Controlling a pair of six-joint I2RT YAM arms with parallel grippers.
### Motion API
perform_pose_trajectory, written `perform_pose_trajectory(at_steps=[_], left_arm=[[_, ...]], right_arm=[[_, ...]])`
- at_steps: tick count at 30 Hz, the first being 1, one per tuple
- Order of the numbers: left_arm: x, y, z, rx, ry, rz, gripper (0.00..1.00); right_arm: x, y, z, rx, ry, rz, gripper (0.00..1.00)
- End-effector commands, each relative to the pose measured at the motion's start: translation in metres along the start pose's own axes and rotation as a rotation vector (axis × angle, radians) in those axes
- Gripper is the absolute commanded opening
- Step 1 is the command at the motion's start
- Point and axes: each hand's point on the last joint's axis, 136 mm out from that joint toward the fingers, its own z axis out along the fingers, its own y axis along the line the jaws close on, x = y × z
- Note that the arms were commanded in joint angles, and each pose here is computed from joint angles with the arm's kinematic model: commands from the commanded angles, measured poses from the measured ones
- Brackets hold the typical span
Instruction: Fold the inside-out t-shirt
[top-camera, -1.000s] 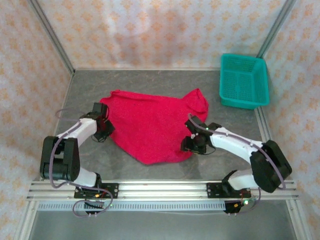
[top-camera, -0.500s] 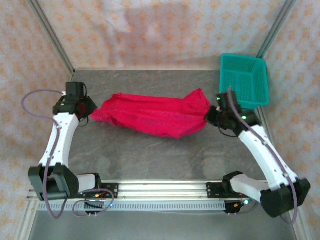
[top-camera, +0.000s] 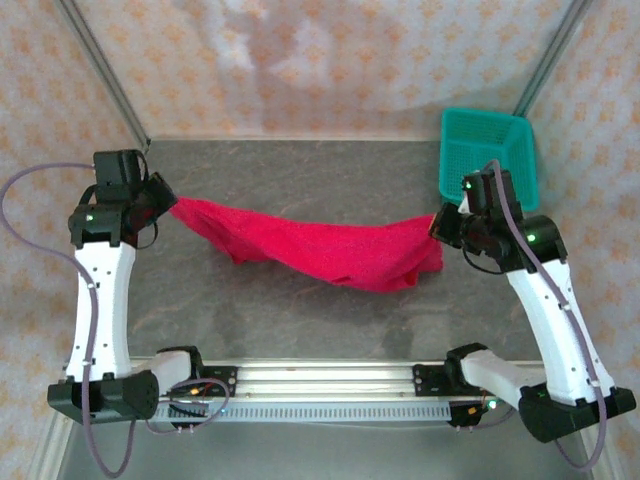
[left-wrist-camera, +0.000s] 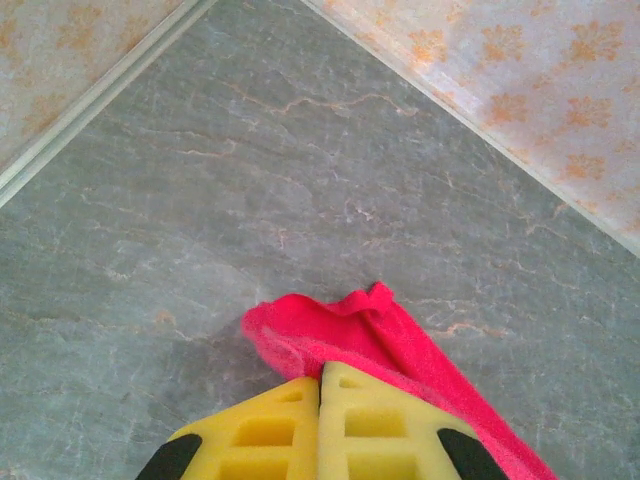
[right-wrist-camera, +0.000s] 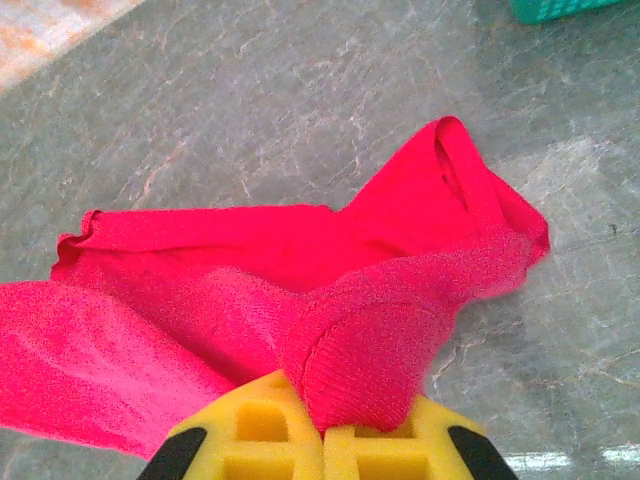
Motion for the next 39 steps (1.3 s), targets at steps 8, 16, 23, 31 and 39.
perform_pose_trajectory(at_steps=[8,16,23,31,39], left_arm=[[0.031,0.011,0.119,-0.169,0.199,0.037,0.16],[0.082,-0.090,0.062,0.148,0.095,0.222,0.53],[0.223,-0.173,0.062,0.443,0.341,0.316,0.51],[0.290,-0.175,0.097,0.379,0.510,0.269,0.51],[0.313,-0.188,0.099,0.432,0.549,0.294,0.52]], right_arm=[[-0.044,-0.020,0.171,0.184,0.160,0.047,0.19],[-0.003,-0.018,0.173,0.142,0.246,0.007,0.55],[0.081,0.005,0.188,0.021,0.398,0.014,0.42],[0.102,0.008,0.238,0.000,0.402,0.124,0.52],[0.059,0.026,0.223,0.012,0.295,0.101,0.00]])
